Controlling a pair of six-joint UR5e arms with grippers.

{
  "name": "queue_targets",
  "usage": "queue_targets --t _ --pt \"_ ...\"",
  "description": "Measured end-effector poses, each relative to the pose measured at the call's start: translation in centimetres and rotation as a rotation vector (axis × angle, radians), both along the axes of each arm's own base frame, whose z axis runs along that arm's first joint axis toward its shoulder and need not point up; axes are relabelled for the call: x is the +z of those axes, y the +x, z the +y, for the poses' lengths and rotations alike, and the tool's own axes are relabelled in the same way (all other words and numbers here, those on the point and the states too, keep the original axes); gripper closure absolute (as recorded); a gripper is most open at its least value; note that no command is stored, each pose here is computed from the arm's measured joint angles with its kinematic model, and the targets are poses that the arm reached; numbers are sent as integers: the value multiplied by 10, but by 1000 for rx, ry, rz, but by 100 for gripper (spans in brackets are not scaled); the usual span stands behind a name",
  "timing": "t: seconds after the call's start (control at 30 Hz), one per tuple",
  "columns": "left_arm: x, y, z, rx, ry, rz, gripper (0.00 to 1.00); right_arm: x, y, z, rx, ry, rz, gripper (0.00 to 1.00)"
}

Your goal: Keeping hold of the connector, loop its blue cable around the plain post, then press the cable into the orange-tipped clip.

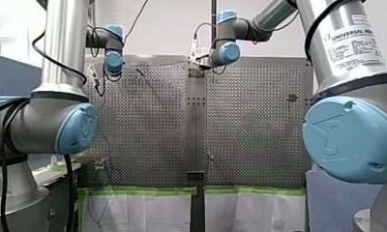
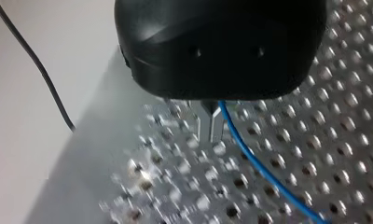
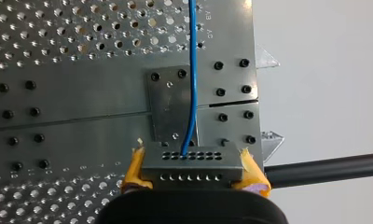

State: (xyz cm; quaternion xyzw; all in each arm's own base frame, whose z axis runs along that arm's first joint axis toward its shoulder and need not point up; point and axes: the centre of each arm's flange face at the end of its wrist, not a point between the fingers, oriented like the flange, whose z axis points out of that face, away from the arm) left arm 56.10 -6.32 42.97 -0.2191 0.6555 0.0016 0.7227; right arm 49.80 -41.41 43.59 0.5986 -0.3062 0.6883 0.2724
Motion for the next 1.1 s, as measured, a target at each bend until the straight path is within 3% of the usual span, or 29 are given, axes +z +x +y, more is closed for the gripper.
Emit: queue_targets --t 0.27,0.43,0.63,0.83,1.1 --pt "-6 6 -11 -86 6 7 100 -30 7 -13 -15 15 37 100" --pt "-9 7 -22 -146 6 9 100 -45 12 -21 -23 11 39 100" --pt "-32 15 -35 -222 2 61 100 -66 17 -28 -36 24 49 100" --pt "-38 16 -37 -221 0 78 100 -90 28 -25 -32 51 72 100" --pt "-55 9 -39 -198 -6 101 100 -123 45 -12 -2 95 115 100"
